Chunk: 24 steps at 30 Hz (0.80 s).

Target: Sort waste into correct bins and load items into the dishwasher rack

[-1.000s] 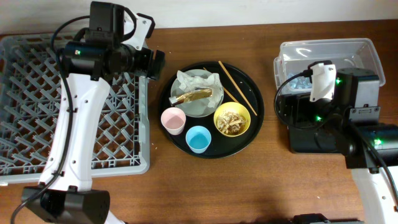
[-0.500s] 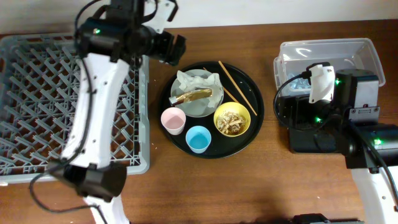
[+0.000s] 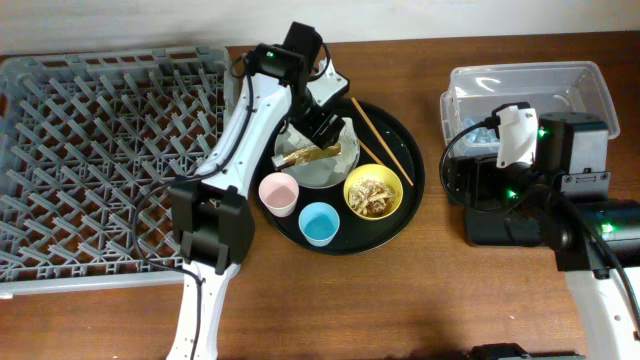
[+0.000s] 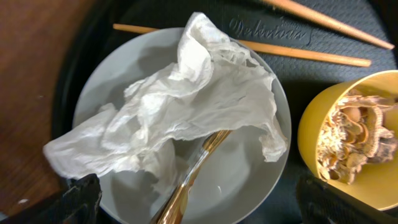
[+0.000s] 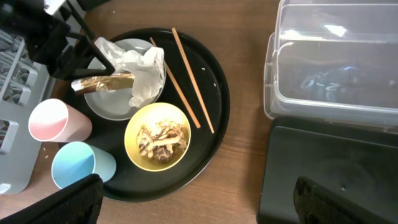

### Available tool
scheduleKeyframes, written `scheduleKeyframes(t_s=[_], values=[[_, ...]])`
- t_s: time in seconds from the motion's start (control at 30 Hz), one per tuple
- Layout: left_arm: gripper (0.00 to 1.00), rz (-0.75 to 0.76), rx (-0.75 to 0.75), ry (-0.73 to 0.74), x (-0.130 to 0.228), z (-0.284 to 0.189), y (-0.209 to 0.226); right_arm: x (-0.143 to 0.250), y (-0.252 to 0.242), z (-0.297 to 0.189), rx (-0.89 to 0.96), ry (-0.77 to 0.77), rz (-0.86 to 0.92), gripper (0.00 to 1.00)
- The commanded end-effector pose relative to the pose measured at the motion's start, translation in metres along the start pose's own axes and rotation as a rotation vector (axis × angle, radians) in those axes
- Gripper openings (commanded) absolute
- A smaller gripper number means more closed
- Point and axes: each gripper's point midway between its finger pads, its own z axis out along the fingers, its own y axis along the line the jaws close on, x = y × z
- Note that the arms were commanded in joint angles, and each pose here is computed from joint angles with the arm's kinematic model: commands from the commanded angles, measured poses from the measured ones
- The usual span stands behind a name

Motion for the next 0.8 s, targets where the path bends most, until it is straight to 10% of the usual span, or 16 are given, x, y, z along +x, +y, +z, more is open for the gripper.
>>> scheduleKeyframes(t_s=[0.0,0.5,0.77], values=[[0.99,0.032,0.032,0.041,0.004,0.032,-0.006,-0.005,0.004,-0.005,-0.012,-0.014,-0.006,0.99],[0.99,0.037,0.038,0.049,0.002,0.052,-0.007,-0.002,0.002,0.005,-0.012,0.022,0.005,0.98],[0.99,-0.226,-0.015,-0.068,-0.020,-0.040,0.013,-0.034,0.005,0.036,-0.062,-0.042,0.222,0.98]])
